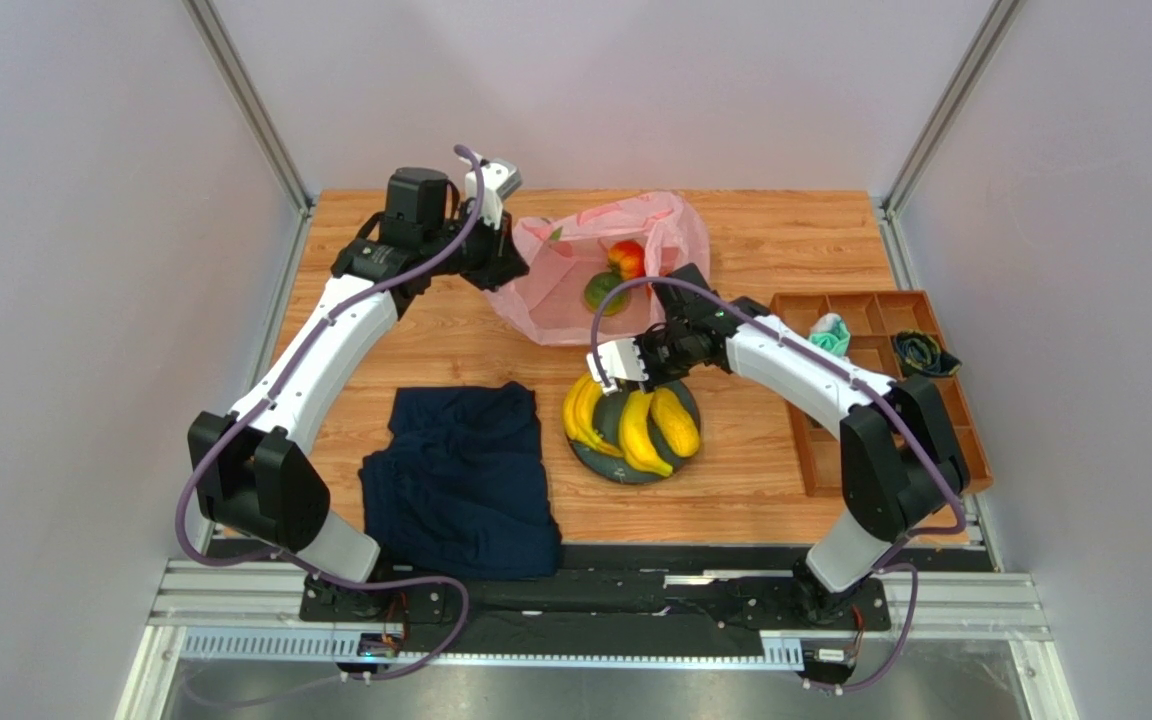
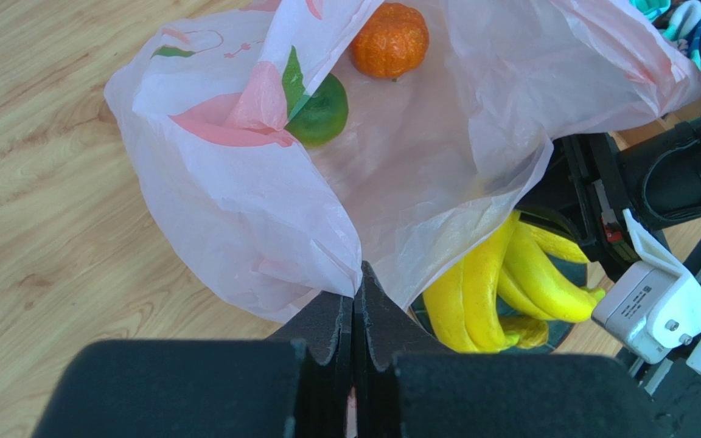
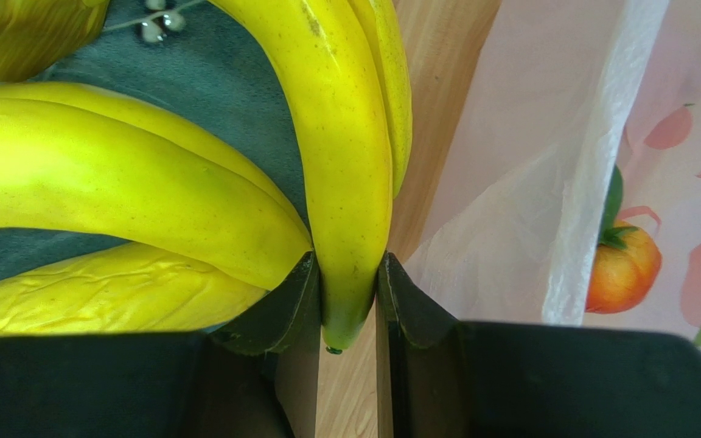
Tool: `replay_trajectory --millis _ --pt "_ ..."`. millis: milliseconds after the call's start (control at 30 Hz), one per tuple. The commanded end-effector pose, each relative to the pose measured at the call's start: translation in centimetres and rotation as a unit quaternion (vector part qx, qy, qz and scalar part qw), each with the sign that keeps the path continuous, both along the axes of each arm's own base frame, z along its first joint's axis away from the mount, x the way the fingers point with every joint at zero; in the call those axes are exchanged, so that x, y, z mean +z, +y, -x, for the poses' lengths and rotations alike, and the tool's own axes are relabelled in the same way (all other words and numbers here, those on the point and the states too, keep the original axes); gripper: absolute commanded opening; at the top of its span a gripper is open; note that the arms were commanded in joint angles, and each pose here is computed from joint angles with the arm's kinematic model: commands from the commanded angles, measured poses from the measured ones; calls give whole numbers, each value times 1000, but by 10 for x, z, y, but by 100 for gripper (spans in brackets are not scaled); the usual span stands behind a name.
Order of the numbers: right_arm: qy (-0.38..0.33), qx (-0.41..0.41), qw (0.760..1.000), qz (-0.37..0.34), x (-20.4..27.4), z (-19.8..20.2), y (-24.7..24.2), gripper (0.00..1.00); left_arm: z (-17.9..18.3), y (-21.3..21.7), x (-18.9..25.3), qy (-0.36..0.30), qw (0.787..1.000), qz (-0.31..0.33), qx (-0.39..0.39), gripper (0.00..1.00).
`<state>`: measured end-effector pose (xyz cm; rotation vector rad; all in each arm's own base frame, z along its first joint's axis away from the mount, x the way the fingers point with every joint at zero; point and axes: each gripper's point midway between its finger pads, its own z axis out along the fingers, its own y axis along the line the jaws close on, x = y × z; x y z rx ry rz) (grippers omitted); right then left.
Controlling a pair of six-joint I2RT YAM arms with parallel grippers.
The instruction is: Take the fake fruits out of the plastic bag
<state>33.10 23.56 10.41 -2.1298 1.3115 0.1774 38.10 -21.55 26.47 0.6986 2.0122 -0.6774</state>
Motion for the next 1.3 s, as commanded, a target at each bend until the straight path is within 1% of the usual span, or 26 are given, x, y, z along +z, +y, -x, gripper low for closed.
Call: replay_trajectory --millis 0,33,67,100,133,167,200,233,267,433,467,500,567,633,667,700,767,867,900,933,1033,1067,1133,1167,1267 --pt "28 1 999 18 -10 15 -4 23 3 1 11 -22 1000 5 -7 0" --pt "26 0 1000 18 -12 15 -5 30 3 1 11 -24 1000 5 -7 0" --pt "19 -1 1000 16 -12 14 -5 44 5 2 10 -21 1000 6 -7 0" --pt "-3 -3 1000 1 -6 8 -1 49 5 2 8 -22 1000 4 -7 0" --pt "-3 -5 1000 1 -12 10 -2 53 5 2 8 -20 1000 5 -7 0" --pt "-9 -9 1000 -4 -11 7 0 66 6 2 8 -20 1000 6 -8 0" --pt "-22 -15 1000 -11 -8 2 3 70 7 2 6 -17 1000 6 -8 0" --pt "-22 -25 999 -16 -5 1 4 77 7 1 8 -18 1000 7 -9 0" --pt "-24 -31 999 -19 -1 -1 5 85 7 1 7 -16 1000 9 -8 0" --pt "-19 -97 994 -51 35 0 -1 89 7 0 10 -18 1000 12 -10 0" --pt "-14 -116 991 -70 48 5 -2 98 7 0 9 -17 1000 12 -11 0" --pt "-9 -123 989 -81 52 9 -1 100 8 -1 8 -14 1000 13 -11 0" --pt "9 -158 981 -109 67 19 -4 100 8 0 9 -15 1000 14 -11 0" --pt "28 -186 976 -113 71 26 -11 100 9 0 7 -11 1000 14 -10 0" --pt "39 -191 975 -108 71 32 -15 100 10 0 9 -12 1000 14 -11 0" --pt "63 -179 978 -91 70 51 -23 98 10 0 8 -13 1000 13 -11 0" --pt "89 -161 981 -56 60 76 -41 93 11 0 8 -11 1000 14 -12 0" --pt "59 -111 991 -53 54 97 -53 92 11 0 7 -9 1000 12 -12 0" --pt "35 -72 995 -51 51 101 -53 91 11 0 7 -9 1000 11 -13 0" --pt "21 -51 997 -49 43 111 -58 91 11 0 6 -6 1000 10 -12 0" --pt "-59 12 996 -61 40 105 -53 90 10 1 6 -7 1000 7 -13 0" --pt "-77 28 995 -62 29 104 -52 90 9 1 6 -6 1000 6 -13 0" --pt "-108 66 989 -73 26 102 -44 90 9 1 7 -7 1000 6 -13 0" --pt "-120 75 987 -80 23 98 -40 89 9 1 6 -7 1000 5 -12 0" --pt "-122 111 982 -96 22 94 -24 88 11 4 9 -13 1000 0 -9 0"
